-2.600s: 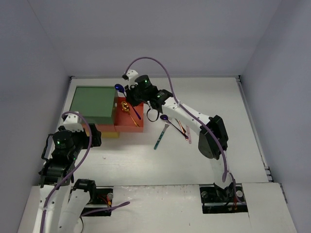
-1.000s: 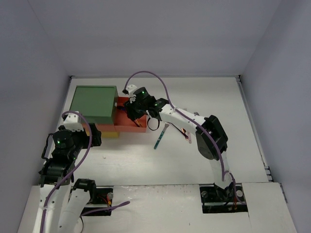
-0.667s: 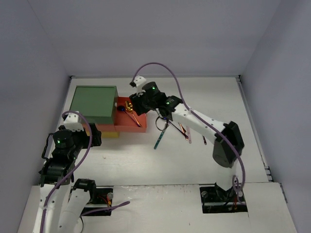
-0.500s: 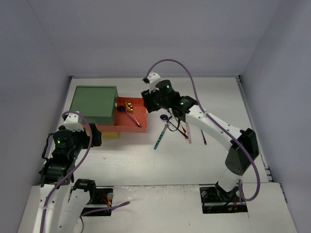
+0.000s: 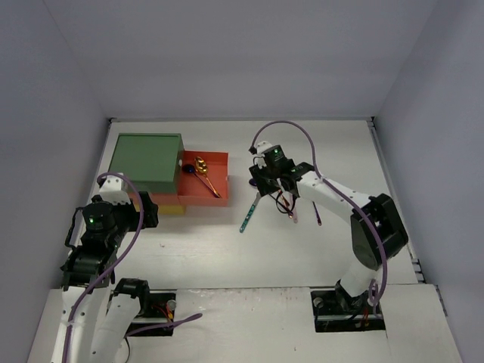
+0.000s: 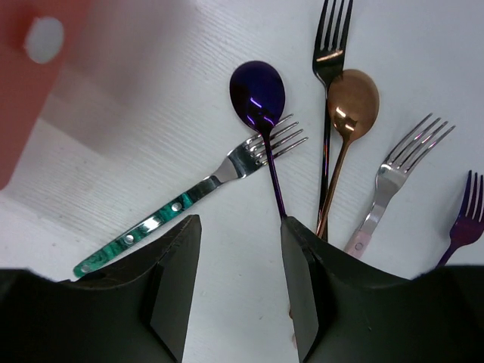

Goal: Sort the eating utensils into containers

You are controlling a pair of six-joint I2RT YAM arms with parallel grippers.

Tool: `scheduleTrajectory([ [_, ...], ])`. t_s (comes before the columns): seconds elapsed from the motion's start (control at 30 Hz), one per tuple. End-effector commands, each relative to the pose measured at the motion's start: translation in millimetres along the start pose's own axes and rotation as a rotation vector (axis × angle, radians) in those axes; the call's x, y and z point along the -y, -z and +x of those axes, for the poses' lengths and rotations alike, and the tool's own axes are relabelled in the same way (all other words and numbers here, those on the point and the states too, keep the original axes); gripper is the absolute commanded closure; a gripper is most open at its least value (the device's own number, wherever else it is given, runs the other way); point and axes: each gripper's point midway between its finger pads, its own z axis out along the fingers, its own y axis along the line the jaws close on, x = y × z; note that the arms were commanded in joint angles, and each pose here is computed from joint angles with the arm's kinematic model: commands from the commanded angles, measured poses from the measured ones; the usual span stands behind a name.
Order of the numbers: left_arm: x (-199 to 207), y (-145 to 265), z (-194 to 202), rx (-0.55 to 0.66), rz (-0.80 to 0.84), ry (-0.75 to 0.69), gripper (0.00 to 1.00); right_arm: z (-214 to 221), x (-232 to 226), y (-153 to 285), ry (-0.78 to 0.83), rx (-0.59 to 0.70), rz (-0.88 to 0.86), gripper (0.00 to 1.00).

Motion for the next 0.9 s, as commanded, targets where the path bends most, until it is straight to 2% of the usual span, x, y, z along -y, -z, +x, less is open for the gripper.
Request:
scheduleTrajectory([
  [0.0, 5.9, -3.5, -18.0, 0.055, 0.022, 0.005, 0.13, 6.1, 17.2, -15.7, 0.007, -0.024, 0.036, 0.57],
  [0.6, 5.8, -5.5, -16.8, 0.045, 0.021, 0.003, 0.13, 43.5, 17.2, -63.0, 0.015, -0.176, -0.034, 0.66],
  [0.67, 5.6, -5.6, -16.7, 0.045, 0.020, 0.004, 0.13, 46.4, 18.0, -65.6, 0.019, -0.185, -0.032, 0.70],
  [0.87, 5.9, -5.0, -17.1, 0.047, 0.022, 0.004, 0.13, 47.3, 19.5, -62.8, 0.029, -0.185, -0.026, 0.91],
])
